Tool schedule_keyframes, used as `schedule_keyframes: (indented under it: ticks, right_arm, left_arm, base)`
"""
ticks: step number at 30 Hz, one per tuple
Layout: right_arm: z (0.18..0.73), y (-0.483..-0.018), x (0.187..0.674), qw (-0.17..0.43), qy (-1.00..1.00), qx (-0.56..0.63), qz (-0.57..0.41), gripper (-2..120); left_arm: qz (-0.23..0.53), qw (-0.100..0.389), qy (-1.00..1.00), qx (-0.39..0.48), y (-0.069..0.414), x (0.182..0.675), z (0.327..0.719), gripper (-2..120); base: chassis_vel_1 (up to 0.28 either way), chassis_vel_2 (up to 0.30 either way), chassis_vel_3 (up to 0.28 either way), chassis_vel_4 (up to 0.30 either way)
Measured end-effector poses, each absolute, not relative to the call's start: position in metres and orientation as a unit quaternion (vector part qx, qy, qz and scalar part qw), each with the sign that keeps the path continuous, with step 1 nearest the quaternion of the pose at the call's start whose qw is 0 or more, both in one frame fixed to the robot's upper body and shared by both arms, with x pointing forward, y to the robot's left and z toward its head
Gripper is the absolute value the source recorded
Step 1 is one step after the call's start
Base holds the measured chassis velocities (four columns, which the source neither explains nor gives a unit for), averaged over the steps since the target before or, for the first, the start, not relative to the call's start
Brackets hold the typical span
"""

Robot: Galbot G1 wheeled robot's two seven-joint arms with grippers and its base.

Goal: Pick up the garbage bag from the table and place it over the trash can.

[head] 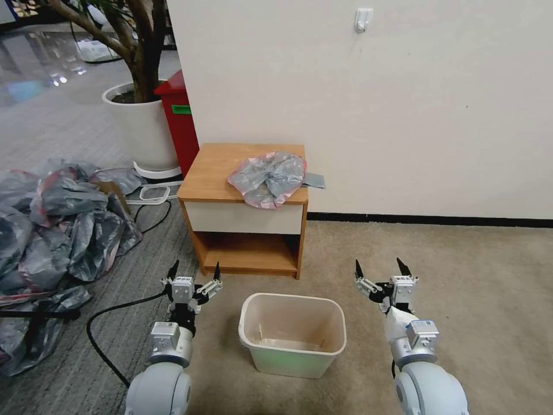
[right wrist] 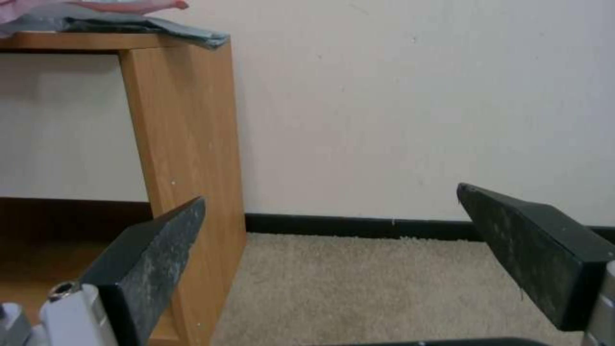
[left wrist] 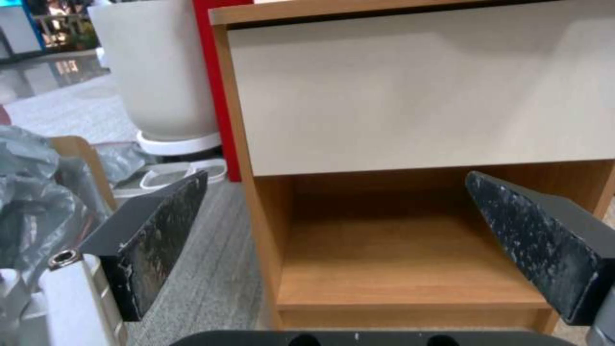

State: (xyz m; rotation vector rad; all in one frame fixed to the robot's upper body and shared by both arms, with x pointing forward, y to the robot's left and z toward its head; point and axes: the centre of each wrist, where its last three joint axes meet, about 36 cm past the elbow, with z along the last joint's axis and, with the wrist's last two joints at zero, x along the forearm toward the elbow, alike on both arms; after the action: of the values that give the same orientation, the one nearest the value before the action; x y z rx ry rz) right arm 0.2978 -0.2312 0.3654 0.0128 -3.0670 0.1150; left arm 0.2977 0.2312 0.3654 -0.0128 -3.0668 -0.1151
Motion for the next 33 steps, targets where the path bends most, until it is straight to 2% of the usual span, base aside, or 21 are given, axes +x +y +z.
schedule_keyframes:
  ticks: [33]
  right_arm:
    - [0.3654,-0.2312,0.2978,0.036,-0.999,0.004,0.037,100]
  left_arm:
    - [-0.038,0.036,-0.999,-0.004,0.2312,0.2977,0.3654,100]
  base:
    - [0.0,0.0,0.0,0.0]
